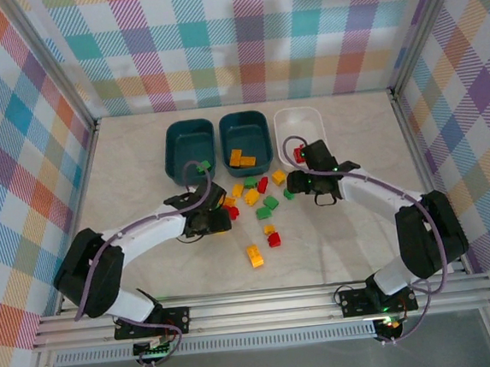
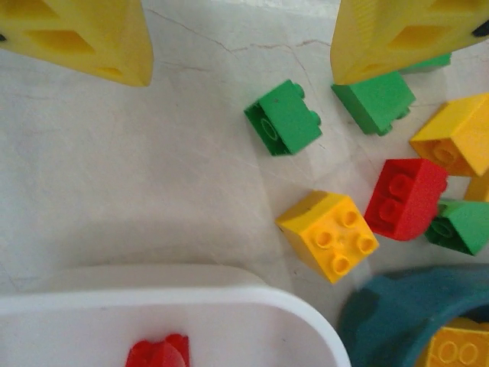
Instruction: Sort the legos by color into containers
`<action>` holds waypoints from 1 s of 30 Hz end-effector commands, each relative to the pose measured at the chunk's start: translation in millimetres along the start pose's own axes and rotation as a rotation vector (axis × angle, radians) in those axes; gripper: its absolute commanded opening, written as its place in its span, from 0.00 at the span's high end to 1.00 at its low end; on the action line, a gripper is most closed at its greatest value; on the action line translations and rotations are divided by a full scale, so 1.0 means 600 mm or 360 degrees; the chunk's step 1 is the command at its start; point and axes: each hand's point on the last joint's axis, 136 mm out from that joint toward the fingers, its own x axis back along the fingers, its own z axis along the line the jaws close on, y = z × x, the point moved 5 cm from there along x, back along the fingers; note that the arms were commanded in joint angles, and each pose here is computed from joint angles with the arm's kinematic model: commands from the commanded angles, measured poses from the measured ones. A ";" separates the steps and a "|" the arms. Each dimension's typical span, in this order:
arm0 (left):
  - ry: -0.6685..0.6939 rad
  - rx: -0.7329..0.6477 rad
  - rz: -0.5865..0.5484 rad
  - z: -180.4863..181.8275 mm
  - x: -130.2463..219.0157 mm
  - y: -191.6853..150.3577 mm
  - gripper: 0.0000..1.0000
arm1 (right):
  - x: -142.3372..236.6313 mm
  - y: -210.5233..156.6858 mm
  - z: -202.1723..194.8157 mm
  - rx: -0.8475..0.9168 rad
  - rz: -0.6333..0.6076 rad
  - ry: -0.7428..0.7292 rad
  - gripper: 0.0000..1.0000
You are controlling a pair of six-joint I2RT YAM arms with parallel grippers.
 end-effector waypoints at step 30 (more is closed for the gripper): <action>-0.0099 -0.0092 -0.0048 -0.039 0.041 0.036 0.73 | 0.023 0.028 0.019 -0.0023 -0.0137 0.0127 0.39</action>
